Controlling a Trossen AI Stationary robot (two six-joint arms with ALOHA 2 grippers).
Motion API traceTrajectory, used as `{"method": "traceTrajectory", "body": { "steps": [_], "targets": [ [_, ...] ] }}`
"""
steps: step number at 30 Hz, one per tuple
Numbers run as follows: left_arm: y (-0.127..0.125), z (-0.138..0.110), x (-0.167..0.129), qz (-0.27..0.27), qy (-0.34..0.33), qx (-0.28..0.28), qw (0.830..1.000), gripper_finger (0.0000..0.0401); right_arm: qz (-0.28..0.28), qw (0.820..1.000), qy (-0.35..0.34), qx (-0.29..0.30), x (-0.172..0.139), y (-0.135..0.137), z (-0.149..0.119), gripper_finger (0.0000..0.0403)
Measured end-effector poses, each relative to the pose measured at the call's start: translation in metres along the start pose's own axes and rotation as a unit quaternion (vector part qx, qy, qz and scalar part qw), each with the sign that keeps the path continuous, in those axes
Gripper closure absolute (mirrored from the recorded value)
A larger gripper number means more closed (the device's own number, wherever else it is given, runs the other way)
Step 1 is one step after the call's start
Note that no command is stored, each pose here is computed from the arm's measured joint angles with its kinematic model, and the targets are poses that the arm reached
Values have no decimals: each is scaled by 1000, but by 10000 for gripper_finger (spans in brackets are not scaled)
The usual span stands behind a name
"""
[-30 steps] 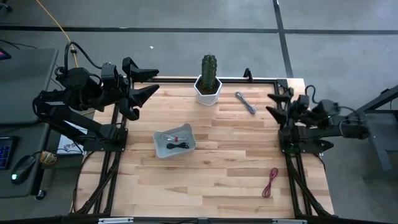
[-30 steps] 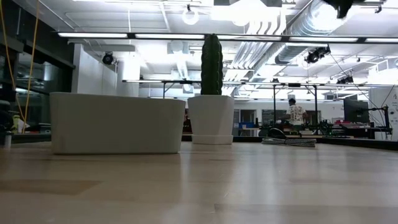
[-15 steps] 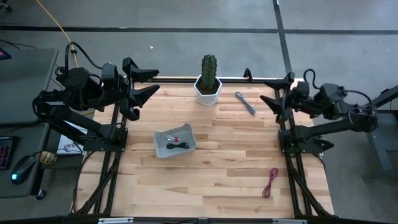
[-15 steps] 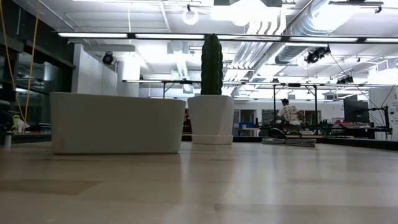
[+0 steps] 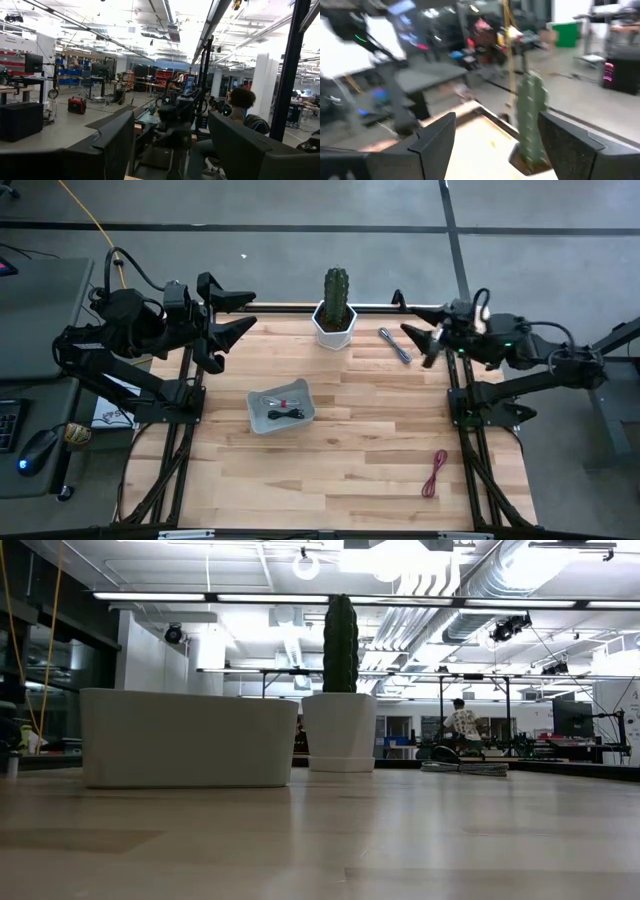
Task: Pick and place USB-C Cables
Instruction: Put the black and white charger cable into the gray bin
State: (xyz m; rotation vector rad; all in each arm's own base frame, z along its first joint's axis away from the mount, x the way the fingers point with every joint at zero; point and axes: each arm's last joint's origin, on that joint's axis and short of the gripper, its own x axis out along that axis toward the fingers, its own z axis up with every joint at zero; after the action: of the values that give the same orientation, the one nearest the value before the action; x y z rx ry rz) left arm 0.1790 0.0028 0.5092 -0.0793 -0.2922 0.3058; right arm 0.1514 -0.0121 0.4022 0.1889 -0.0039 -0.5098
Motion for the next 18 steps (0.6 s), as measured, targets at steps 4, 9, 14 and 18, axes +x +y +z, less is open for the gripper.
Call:
{"method": "traceTrajectory", "body": {
  "steps": [4,9,14,18],
  "targets": [
    [0,0,0,0,0,0,1000,165,-43,997,59,-12,22,-2,-16,132],
    [0,0,0,0,2,1,1000,165,-125,980,156,16,48,-21,-41,132],
    [0,0,0,0,2,1,1000,165,-190,944,264,54,65,-48,-64,132],
    [0,0,0,0,2,1,1000,165,-214,910,347,68,77,-68,-82,132]
  ]
}}
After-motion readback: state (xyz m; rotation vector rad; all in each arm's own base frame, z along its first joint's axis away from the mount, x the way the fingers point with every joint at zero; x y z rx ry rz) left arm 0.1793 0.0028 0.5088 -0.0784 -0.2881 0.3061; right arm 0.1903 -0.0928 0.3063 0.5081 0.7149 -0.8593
